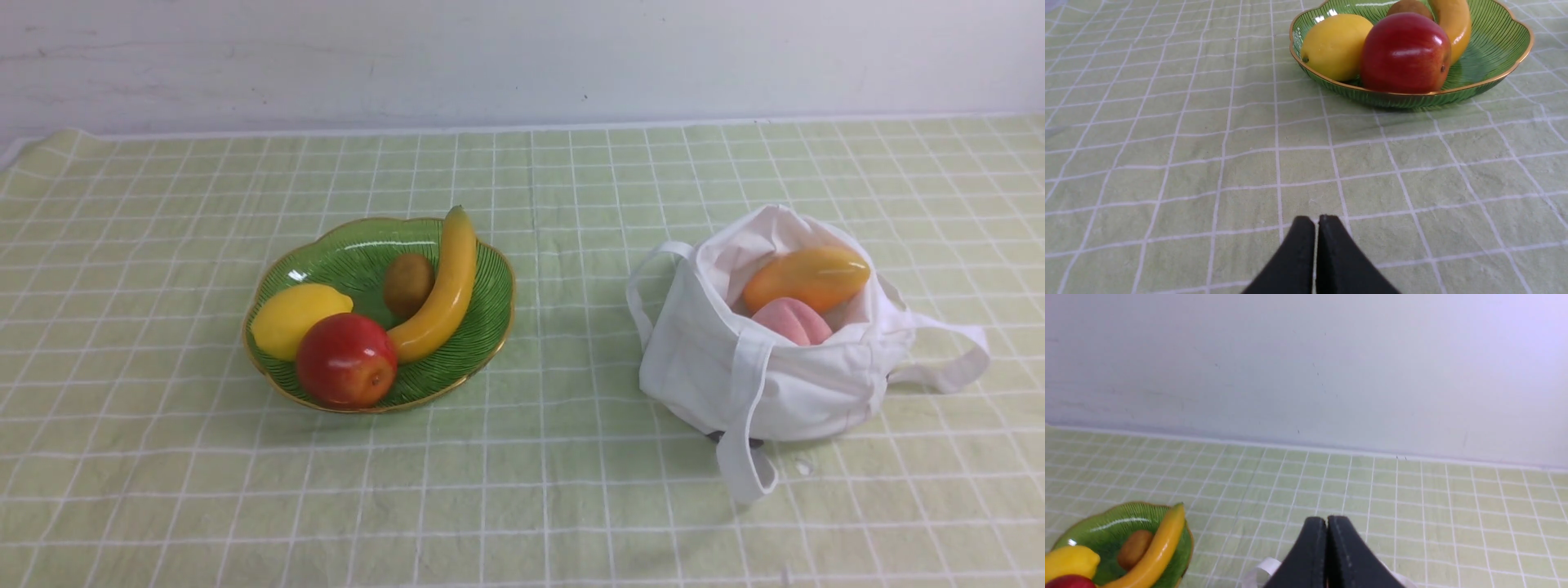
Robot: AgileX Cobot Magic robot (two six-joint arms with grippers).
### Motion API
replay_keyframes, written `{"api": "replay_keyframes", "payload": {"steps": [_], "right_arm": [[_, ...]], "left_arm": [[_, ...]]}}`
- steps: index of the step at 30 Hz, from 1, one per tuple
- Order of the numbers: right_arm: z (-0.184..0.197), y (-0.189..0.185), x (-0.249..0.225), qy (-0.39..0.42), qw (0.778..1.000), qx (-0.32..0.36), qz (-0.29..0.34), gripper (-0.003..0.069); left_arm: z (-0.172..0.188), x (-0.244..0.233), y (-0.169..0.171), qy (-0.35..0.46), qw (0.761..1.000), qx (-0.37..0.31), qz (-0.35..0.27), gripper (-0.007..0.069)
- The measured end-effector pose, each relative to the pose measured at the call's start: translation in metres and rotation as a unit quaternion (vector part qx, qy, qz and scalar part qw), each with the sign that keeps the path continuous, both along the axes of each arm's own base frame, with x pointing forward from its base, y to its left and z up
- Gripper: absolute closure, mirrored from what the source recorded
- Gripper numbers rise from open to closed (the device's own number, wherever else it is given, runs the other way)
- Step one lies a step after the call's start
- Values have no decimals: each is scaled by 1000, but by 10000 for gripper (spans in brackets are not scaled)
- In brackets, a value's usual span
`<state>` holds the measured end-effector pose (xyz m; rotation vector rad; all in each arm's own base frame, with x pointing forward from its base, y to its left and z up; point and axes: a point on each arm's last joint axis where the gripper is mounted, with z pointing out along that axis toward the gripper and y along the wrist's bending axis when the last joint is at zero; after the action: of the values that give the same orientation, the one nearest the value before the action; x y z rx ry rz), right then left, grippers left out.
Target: Take the fruit out of the bag on the green coffee tablecloth and place them on the plate.
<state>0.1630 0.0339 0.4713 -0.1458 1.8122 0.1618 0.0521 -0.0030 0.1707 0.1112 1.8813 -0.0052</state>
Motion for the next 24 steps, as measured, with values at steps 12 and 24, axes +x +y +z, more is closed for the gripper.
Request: {"api": "replay_keyframes", "payload": {"steps": [12, 24], "right_arm": [[-87, -26, -127, -274, 958, 82, 12, 669], [-141, -30, -139, -274, 962, 19, 3, 669]], "left_arm": [[0, 0, 0, 0, 1000, 0, 0, 633], [0, 0, 0, 0, 1000, 0, 0, 633]]}}
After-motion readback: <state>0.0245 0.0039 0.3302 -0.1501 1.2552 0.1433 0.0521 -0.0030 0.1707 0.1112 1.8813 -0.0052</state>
